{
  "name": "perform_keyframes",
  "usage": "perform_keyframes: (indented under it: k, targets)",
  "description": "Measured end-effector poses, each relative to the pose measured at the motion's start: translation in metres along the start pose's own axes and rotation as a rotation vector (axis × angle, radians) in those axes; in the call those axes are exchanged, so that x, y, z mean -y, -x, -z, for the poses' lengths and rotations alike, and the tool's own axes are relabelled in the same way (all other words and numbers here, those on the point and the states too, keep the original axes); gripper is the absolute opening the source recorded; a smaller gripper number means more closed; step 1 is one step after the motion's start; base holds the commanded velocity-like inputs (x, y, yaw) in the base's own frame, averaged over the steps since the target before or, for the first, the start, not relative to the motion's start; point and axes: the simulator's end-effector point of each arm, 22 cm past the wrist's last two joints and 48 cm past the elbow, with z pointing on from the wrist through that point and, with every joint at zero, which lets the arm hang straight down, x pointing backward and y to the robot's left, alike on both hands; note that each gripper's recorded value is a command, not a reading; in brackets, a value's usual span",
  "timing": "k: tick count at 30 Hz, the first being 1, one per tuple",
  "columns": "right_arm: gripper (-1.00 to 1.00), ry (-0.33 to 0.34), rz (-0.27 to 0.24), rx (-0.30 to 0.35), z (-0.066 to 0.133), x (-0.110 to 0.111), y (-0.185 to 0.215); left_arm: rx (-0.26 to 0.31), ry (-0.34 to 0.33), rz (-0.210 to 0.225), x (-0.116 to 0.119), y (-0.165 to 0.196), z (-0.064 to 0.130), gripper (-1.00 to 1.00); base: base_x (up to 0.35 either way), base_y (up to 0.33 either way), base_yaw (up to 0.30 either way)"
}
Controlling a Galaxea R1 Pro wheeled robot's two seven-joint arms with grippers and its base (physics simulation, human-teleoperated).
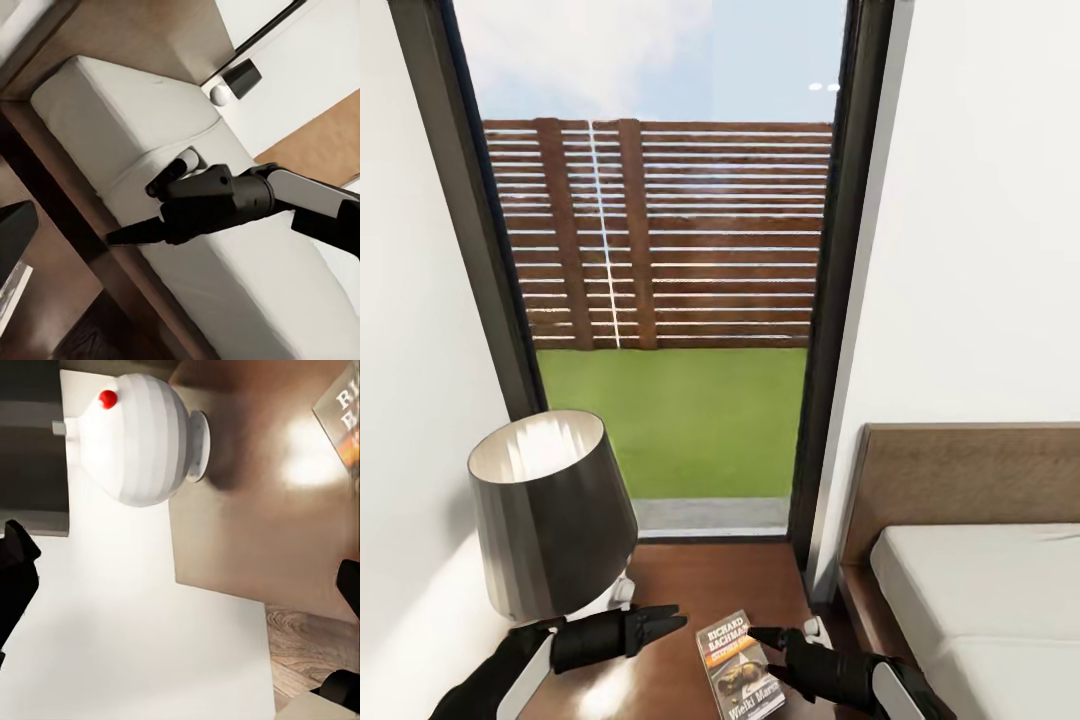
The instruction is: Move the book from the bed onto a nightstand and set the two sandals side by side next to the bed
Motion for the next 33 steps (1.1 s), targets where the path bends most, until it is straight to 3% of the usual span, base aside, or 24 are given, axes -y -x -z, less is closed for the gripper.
perform_keyframes:
  k: [3,7,9,11,13,15,25,31,33]
  targets:
    - [1.00,-0.046,0.020,0.017,0.023,0.013,0.015,0.001,0.017,0.001,0.001,0.004,-0.003,1.00,0.000,0.000,0.000]
    - [1.00,-0.117,0.086,0.058,0.051,0.030,0.036,-0.010,0.049,0.040,-0.007,-0.007,0.000,1.00,0.000,0.000,0.000]
    - [1.00,-0.170,0.154,0.088,0.066,0.042,0.048,-0.010,0.058,0.055,-0.009,-0.012,-0.001,1.00,0.000,0.000,0.000]
    - [1.00,-0.248,0.273,0.124,0.088,0.058,0.066,-0.003,0.068,0.063,-0.011,-0.020,-0.005,1.00,0.000,0.000,0.000]
    - [1.00,-0.316,0.412,0.146,0.105,0.069,0.080,0.003,0.124,0.065,-0.025,-0.032,-0.004,1.00,0.000,0.000,0.000]
    - [1.00,-0.332,0.455,0.142,0.110,0.072,0.082,-0.001,0.181,0.073,-0.037,-0.040,0.001,1.00,0.000,0.000,0.000]
    - [1.00,-0.222,0.449,0.098,0.118,0.065,0.049,-0.034,0.315,0.082,-0.059,-0.088,0.030,1.00,0.000,0.000,0.000]
    - [1.00,-0.253,0.427,0.038,0.127,0.078,0.027,-0.035,0.343,0.077,-0.057,-0.089,0.035,1.00,0.000,0.000,0.000]
    - [1.00,-0.288,0.415,-0.010,0.133,0.091,0.011,-0.039,0.374,0.084,-0.061,-0.090,0.038,1.00,0.000,0.000,0.000]
